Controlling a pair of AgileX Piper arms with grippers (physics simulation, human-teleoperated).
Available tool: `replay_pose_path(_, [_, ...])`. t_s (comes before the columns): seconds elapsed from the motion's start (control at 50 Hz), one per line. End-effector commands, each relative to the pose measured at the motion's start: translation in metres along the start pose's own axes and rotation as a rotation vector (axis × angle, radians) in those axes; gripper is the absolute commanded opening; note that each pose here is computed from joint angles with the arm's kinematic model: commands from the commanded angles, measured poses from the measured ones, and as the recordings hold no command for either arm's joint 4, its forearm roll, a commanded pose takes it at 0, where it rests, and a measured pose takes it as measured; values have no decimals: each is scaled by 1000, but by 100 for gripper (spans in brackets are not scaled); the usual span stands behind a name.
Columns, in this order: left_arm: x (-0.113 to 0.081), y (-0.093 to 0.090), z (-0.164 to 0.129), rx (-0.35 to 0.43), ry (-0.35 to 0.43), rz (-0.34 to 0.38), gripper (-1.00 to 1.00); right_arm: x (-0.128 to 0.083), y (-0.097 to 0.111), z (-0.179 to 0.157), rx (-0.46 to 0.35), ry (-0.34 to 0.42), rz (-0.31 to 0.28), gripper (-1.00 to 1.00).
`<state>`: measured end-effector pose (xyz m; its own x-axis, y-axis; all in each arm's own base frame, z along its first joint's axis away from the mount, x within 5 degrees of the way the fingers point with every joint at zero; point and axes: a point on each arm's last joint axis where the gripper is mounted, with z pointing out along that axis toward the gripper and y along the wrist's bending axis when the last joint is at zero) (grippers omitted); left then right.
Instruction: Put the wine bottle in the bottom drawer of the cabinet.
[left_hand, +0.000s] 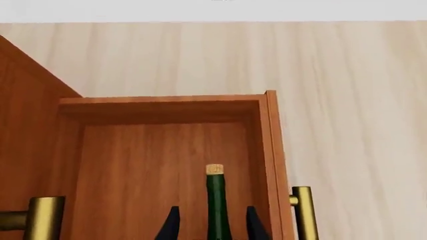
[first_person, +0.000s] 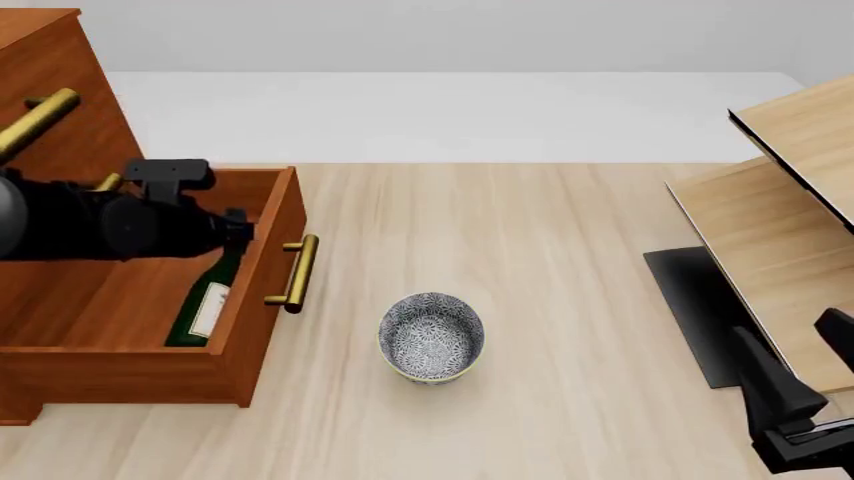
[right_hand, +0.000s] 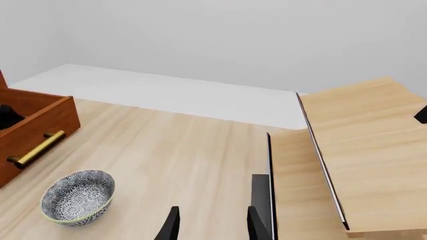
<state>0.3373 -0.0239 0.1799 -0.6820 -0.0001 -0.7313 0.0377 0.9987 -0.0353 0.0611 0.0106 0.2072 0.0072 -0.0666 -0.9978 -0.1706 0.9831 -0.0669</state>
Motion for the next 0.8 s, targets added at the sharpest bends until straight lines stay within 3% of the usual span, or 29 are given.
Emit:
replay_pose_path(0.02, [-17,-3,-15,5,-23,34,100,0,0,0,-4,1,-1,100])
replay_pose_path(0.48, [-67,-2,-82,-4,-134,101,100,0,1,0,-13,-2,-10,100])
replay_pose_path(0.8, [-101,-12,-170,18,-264,144,100,-1,1,1,-18,-4,-13,100])
